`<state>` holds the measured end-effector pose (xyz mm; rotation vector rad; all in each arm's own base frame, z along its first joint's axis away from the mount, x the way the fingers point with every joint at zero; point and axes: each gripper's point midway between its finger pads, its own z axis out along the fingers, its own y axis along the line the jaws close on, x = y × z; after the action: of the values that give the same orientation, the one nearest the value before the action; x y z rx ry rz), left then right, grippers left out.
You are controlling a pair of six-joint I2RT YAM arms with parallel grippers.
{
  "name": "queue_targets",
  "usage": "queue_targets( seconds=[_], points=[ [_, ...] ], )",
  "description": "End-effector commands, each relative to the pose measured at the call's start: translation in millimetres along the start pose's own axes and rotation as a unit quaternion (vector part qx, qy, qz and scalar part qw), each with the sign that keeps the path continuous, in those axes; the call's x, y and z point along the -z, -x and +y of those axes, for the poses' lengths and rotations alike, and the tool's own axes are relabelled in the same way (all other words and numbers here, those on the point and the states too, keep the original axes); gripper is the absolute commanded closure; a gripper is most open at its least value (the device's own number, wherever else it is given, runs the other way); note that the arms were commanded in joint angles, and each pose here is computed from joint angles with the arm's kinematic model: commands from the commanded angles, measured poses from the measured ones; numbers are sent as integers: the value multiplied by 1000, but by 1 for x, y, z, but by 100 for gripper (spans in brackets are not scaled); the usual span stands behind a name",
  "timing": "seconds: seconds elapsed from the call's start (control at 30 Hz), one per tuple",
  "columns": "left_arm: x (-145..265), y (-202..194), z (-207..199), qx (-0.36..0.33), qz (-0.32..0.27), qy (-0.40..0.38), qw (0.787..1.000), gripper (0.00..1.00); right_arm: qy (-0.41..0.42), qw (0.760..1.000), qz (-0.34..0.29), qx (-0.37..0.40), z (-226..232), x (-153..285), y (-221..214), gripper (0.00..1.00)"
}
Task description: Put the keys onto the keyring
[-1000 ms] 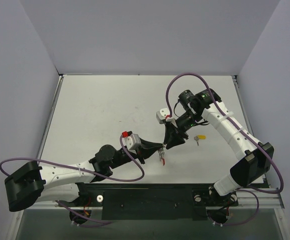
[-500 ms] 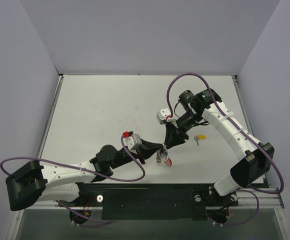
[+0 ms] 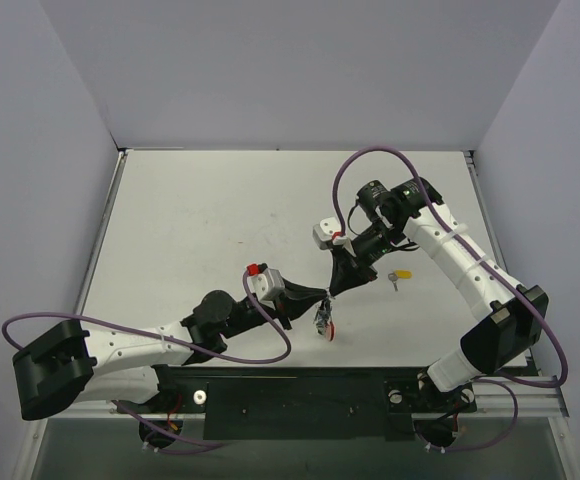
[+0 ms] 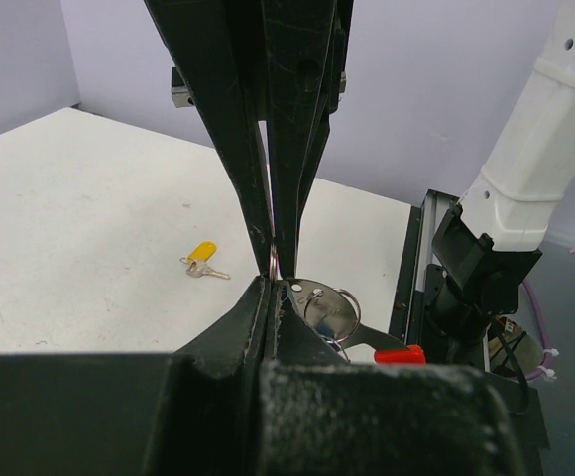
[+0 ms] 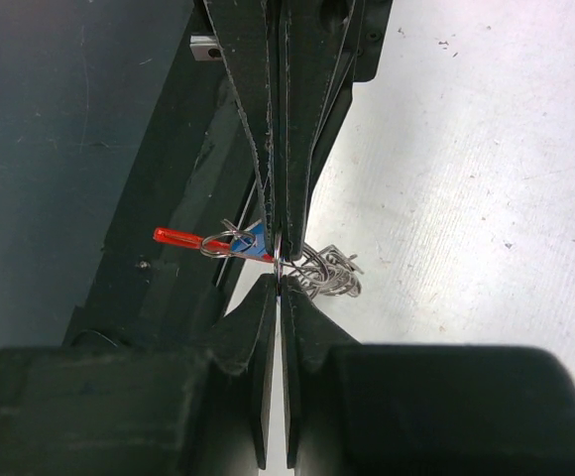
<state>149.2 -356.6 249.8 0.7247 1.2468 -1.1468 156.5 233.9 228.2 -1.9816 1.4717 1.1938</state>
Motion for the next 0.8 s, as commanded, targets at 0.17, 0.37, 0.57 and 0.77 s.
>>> queue_targets(
  seconds=[0.17, 0.37, 0.57, 0.77],
  points=[
    [1, 24, 2, 3, -41, 9, 999, 80, -27, 998, 9, -60, 5, 6, 11, 100],
    [20, 24, 12, -8, -11, 37, 999, 39, -96, 987, 88, -97, -11, 12, -1, 100],
    [34, 22, 20, -57, 38, 51, 996, 38, -117, 967, 208, -93, -5, 38, -3, 100],
    [25, 19, 27, -120, 47, 47, 991, 39, -74, 945, 301, -107, 2, 47, -11, 100]
  ],
)
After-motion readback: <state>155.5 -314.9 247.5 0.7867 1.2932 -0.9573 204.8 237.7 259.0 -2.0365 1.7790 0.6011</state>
